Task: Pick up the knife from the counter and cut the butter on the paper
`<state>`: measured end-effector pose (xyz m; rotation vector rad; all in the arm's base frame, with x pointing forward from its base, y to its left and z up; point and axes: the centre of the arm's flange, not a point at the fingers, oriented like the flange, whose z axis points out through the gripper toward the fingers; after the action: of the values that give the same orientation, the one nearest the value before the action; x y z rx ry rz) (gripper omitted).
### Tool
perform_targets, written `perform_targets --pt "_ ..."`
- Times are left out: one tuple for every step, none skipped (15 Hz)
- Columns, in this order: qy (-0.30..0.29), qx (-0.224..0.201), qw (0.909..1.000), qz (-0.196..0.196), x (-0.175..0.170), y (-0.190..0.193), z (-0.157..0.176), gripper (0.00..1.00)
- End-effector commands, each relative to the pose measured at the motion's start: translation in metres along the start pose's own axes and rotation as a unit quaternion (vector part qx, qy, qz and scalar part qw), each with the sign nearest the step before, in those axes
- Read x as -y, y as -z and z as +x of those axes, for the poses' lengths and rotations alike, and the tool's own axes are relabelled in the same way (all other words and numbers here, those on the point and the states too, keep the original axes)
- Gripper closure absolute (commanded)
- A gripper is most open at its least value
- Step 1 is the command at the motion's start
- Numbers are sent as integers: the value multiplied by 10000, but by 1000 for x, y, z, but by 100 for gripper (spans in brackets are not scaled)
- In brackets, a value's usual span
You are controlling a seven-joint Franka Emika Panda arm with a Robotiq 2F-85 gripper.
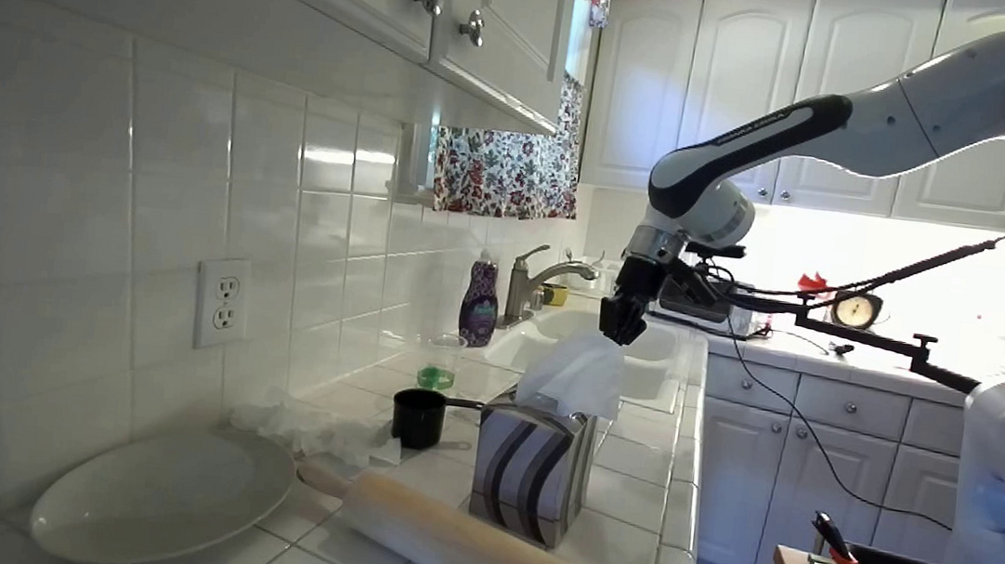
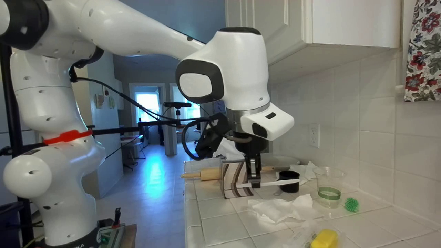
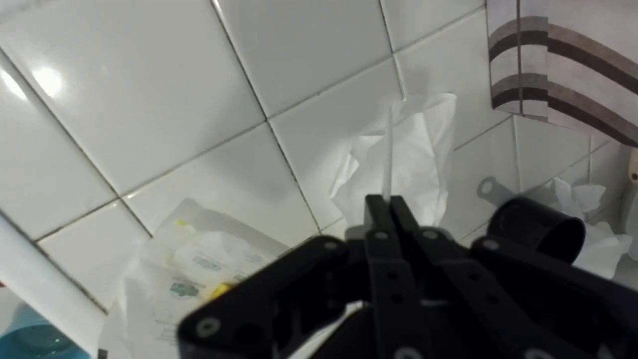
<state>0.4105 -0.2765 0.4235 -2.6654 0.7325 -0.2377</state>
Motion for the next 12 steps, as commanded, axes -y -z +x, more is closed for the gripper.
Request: perform_targets --pt "-655 147 9976 196 -14 7 16 99" --pt "-780 133 9967 181 -17 8 18 99" --pt "-894 153 9957 187 -21 8 20 99" --pt "-1024 186 9943 211 -25 8 22 99" --pt "-1138 232 9930 236 -28 7 23 99" --pt "-1264 270 9913 258 -31 6 25 99" --pt "-1383 314 9895 291 -34 5 27 99" --pt "-1485 352 9877 341 -37 4 28 99" --pt "-1204 257 9922 204 -31 2 13 99" --pt "-1226 268 9919 198 -32 1 14 96" --pt "-1222 273 9919 194 -32 0 14 96" --pt "-1213 275 9920 194 -31 -1 14 96"
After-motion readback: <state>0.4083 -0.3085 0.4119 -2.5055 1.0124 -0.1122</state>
